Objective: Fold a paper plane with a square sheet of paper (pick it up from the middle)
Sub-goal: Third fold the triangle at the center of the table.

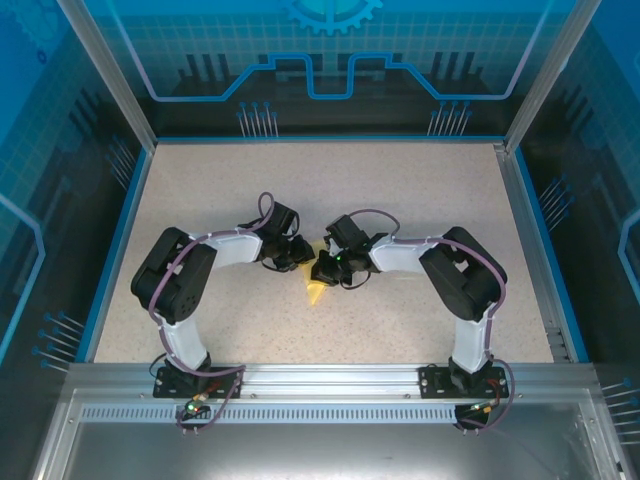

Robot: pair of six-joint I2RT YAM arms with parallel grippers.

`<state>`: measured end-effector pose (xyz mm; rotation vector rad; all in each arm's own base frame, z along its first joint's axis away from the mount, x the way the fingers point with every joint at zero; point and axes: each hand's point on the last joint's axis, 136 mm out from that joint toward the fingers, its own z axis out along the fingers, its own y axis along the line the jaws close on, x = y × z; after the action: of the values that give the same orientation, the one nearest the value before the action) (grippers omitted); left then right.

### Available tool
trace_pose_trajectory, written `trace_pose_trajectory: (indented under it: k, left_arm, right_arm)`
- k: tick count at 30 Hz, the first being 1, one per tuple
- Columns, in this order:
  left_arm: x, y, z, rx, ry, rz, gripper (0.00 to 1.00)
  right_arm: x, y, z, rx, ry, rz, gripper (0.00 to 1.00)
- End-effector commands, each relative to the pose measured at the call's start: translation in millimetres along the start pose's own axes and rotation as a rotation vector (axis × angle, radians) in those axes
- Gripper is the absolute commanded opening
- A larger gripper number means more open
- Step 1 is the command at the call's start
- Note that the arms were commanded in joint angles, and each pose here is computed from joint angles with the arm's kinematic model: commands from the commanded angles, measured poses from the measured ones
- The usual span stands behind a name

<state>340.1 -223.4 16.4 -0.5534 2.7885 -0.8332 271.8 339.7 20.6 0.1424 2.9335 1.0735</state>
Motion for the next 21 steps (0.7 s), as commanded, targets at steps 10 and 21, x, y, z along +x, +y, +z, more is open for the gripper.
trace_pose_trajectory:
  k: [10, 21]
  left_arm:
    - [1.7, 5.6, 3.3, -0.019, 0.021, 0.006, 0.23]
    - [2.7, 6.0, 3.7, -0.017, 0.024, 0.006, 0.23]
  right_arm:
    - [-6.7, 1.8, 6.4, 0.013, -0.032, -0.016, 0.06]
    - [-7.0, 0.9, 8.3, 0.017, -0.029, -0.020, 0.06]
